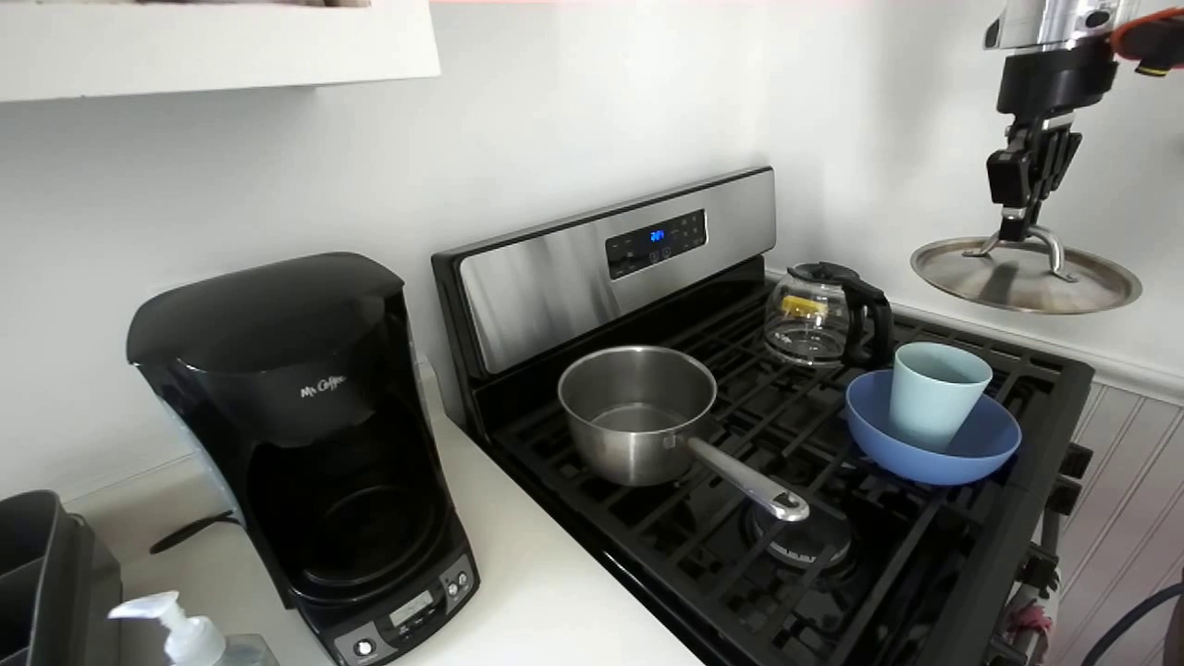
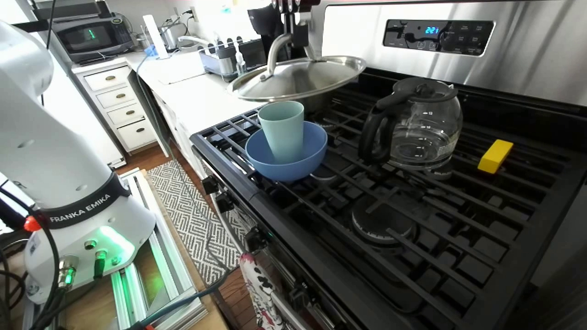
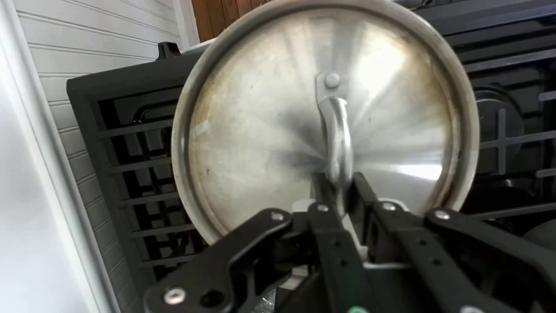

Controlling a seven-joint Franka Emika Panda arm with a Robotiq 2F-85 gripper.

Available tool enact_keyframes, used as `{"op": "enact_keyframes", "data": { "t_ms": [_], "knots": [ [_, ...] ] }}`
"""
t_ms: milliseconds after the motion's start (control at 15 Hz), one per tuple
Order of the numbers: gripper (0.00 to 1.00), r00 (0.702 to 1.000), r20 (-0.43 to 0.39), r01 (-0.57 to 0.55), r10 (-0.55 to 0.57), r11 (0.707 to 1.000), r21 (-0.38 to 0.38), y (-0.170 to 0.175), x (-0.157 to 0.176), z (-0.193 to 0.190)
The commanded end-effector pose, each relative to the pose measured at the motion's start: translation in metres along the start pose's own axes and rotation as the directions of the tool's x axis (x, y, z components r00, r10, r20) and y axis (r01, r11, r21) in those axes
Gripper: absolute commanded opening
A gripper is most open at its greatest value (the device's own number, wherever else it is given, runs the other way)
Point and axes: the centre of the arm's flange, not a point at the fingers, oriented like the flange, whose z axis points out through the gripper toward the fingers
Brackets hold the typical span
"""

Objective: Put the silver lid on the silver pot

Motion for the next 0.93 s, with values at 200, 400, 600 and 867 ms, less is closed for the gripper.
{"op": "enact_keyframes", "data": {
  "t_ms": [200,400,600,867],
  "knots": [
    [0.04,1.000,0.004,0.006,-0.006,1.000,0.003,0.001,-0.001,0.002],
    [0.04,0.998,-0.035,0.057,-0.059,0.998,-0.036,-0.024,0.034,-0.020],
    [0.04,0.984,-0.093,0.147,-0.153,0.986,-0.075,-0.065,0.067,-0.062],
    [0.04,0.926,-0.118,0.345,-0.357,0.932,-0.114,-0.148,0.097,-0.125]
  ]
}}
